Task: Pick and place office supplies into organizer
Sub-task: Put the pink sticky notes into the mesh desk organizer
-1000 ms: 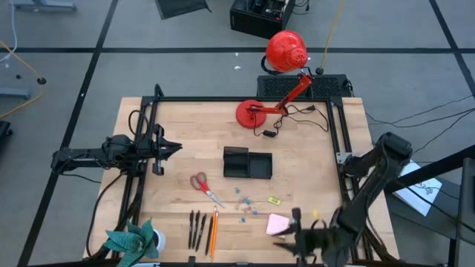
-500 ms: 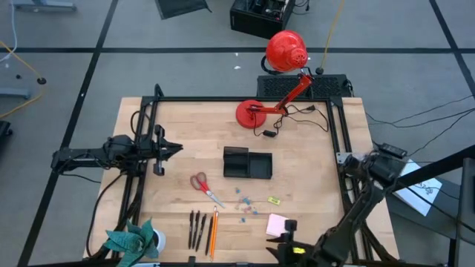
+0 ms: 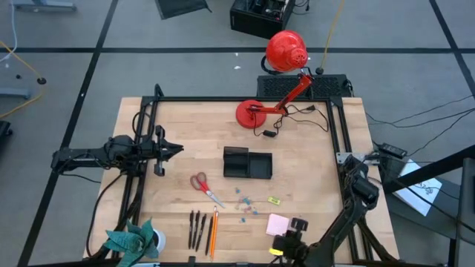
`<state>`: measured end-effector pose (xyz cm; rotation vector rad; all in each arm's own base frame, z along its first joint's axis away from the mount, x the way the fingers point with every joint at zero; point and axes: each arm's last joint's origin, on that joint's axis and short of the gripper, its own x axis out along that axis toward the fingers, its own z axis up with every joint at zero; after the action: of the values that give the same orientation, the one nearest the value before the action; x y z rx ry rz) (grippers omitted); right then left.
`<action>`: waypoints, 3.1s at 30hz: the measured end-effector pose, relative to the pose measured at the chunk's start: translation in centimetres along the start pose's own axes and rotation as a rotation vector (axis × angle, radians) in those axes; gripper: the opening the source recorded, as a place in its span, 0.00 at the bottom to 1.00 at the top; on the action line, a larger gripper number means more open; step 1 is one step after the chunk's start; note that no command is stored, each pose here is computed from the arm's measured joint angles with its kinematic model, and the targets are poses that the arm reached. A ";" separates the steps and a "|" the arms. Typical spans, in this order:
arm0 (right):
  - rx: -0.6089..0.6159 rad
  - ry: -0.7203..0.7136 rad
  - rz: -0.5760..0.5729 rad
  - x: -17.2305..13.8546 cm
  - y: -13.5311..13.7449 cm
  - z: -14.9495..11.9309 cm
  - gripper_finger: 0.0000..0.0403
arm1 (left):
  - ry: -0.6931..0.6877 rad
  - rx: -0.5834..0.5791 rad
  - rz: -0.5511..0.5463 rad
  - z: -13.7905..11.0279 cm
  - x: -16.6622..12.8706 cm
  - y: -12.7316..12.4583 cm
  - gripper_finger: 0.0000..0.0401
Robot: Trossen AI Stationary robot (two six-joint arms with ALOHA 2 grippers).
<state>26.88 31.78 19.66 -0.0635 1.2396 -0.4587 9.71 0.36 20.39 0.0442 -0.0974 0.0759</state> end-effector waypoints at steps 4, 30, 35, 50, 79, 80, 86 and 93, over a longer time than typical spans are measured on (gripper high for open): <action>0.018 -0.015 0.035 0.7 0.7 0.4 0.10 | 0.004 -0.001 0.000 0.0 0.0 0.0 0.10; -0.041 0.143 0.075 3.6 0.5 1.0 0.56 | 0.084 0.016 -0.004 -0.8 0.0 0.0 0.10; -0.036 0.175 0.067 5.0 0.5 0.2 0.65 | 0.085 0.031 -0.004 -0.8 0.0 0.0 0.10; -0.088 0.110 -0.043 7.0 -0.3 -1.1 0.58 | 0.086 0.028 -0.004 -0.8 0.0 0.0 0.10; -0.049 0.139 -0.001 8.8 -0.2 -1.7 0.02 | 0.087 0.020 -0.003 -0.8 0.0 0.0 0.10; -0.050 0.134 -0.004 8.8 -0.2 -1.7 0.02 | 0.087 0.020 -0.004 -0.8 0.0 0.0 0.10; -0.054 0.117 -0.019 8.1 -0.9 -1.3 0.01 | 0.087 0.020 -0.003 -0.8 0.0 0.0 0.10; -0.072 0.011 -0.054 6.2 -2.6 0.1 0.00 | 0.088 0.020 -0.003 -0.9 0.0 0.0 0.10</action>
<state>27.71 27.14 14.91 -0.1562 1.2673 -0.4611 9.76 0.36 19.53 0.0610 -0.0082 0.0754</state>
